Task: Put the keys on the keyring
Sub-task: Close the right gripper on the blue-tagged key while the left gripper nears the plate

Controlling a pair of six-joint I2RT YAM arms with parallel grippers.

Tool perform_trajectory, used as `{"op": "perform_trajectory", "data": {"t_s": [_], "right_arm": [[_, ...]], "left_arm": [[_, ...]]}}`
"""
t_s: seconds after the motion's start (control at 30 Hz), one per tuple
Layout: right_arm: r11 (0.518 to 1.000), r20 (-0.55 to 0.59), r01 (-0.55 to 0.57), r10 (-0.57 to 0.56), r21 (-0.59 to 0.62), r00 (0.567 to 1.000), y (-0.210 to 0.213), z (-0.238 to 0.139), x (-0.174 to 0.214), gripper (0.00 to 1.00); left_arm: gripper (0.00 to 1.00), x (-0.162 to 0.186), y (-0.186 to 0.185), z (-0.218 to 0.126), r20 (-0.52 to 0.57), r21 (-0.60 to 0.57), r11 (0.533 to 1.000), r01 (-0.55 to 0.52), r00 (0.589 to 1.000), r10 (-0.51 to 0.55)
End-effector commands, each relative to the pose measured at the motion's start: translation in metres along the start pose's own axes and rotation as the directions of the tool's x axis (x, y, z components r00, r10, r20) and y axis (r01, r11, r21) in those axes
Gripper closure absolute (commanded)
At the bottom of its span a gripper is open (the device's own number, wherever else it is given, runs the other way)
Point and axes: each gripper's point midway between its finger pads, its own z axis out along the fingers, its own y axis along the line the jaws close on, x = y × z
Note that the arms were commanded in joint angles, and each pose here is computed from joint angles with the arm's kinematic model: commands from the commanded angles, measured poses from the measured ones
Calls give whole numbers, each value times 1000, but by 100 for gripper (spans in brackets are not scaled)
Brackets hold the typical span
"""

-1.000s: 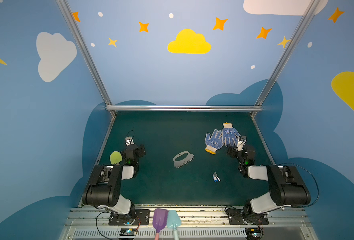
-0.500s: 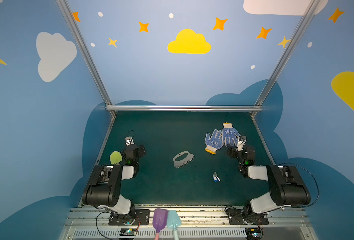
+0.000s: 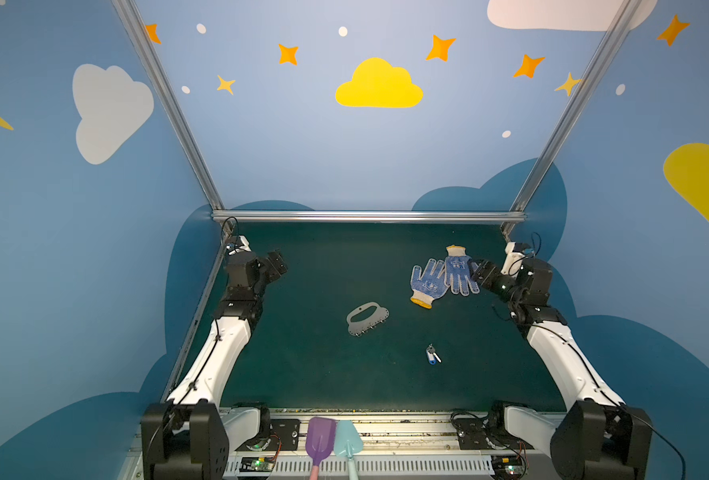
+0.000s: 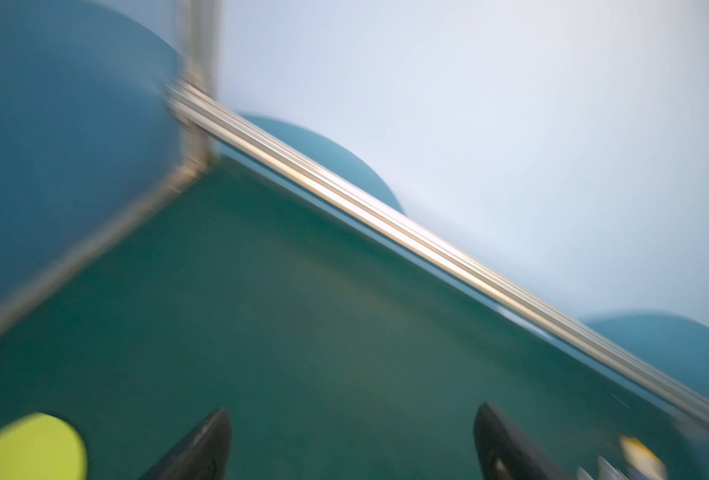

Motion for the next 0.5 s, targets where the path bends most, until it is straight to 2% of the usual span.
{"op": "perform_trajectory", "data": {"t_s": [0.0,0.03,0.1,0.13,0.2,0.23,0.3,0.37,0.4,0.47], "right_arm": [[995,-316,-88,68,-50,946,24,-21,81,37],[995,-342,-90,68,-51,937,27,-26,92,33],[982,-382,-182,154,-38,911,26,-32,114,5],[968,-413,-247,206,-48,887,24,-32,129,3],[951,-487,-289,202,-110,850,30,-36,148,4],[953,-519,-285,194,-101,832,30,-40,157,9],[968,-539,-252,201,-21,818,20,-44,168,37],[986,-551,-143,165,82,818,7,-48,182,57],[989,-564,-79,134,121,815,2,-49,188,61],[978,-598,48,86,204,797,-11,-51,199,61]], "left_arm": [[23,84,-25,-20,-360,120,977,175,925,-122],[27,99,-31,-26,-401,137,972,191,908,-122],[31,130,-52,-38,-478,201,957,211,873,-92],[31,147,-60,-43,-509,218,954,203,858,-66],[30,173,-69,-52,-542,235,961,145,840,6],[30,184,-69,-55,-552,228,966,119,834,27],[29,200,-72,-58,-574,217,968,126,819,22],[29,216,-75,-60,-588,220,963,158,809,1],[28,222,-75,-60,-589,211,964,163,808,-8],[27,233,-74,-59,-599,194,967,167,800,-18]]}}
